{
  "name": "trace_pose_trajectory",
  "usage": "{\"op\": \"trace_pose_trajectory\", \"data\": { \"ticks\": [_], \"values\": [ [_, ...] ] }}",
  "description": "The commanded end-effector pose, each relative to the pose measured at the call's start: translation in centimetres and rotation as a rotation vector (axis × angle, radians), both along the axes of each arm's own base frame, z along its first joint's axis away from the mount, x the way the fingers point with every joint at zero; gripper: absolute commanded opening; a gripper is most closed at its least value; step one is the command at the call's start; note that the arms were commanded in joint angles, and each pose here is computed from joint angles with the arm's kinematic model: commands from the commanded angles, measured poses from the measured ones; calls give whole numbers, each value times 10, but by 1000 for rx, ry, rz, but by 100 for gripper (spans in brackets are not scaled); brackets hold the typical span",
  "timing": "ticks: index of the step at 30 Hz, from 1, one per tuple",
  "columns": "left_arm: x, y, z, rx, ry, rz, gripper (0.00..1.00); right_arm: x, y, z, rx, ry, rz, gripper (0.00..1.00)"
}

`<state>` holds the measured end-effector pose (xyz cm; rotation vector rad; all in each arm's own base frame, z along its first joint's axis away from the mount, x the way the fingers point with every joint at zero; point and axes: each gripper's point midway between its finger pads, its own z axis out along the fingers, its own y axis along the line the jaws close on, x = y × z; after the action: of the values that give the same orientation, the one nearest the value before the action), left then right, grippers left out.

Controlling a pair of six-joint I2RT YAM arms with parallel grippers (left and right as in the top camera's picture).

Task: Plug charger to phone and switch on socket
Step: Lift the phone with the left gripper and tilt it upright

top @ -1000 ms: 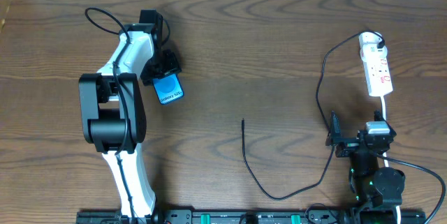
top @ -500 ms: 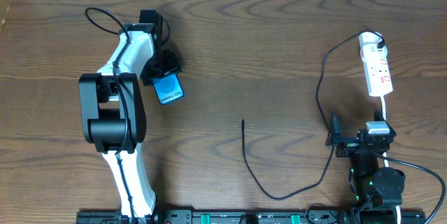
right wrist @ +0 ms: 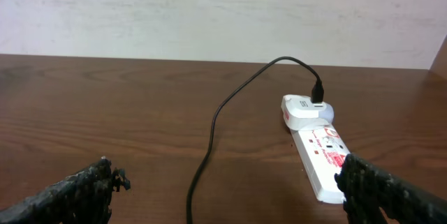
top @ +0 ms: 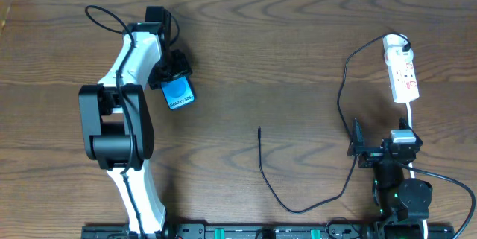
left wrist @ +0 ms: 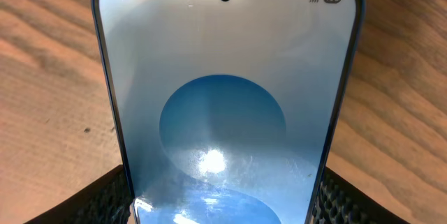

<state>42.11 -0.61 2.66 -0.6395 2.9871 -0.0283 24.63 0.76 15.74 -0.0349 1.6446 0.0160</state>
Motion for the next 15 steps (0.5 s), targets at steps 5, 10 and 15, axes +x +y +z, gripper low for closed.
{"op": "trace_pose_trajectory", "data": {
  "ticks": [5,10,15],
  "values": [
    [0,-11,29,-80,-49,2,7,0,-1,-1,6,0,-7,99],
    [-1,-39,49,-242,-78,-20,7,0,-1,-1,6,0,-7,99],
    [-2,-71,76,-436,-113,-54,7,0,-1,-1,6,0,-7,99]
  ]
}}
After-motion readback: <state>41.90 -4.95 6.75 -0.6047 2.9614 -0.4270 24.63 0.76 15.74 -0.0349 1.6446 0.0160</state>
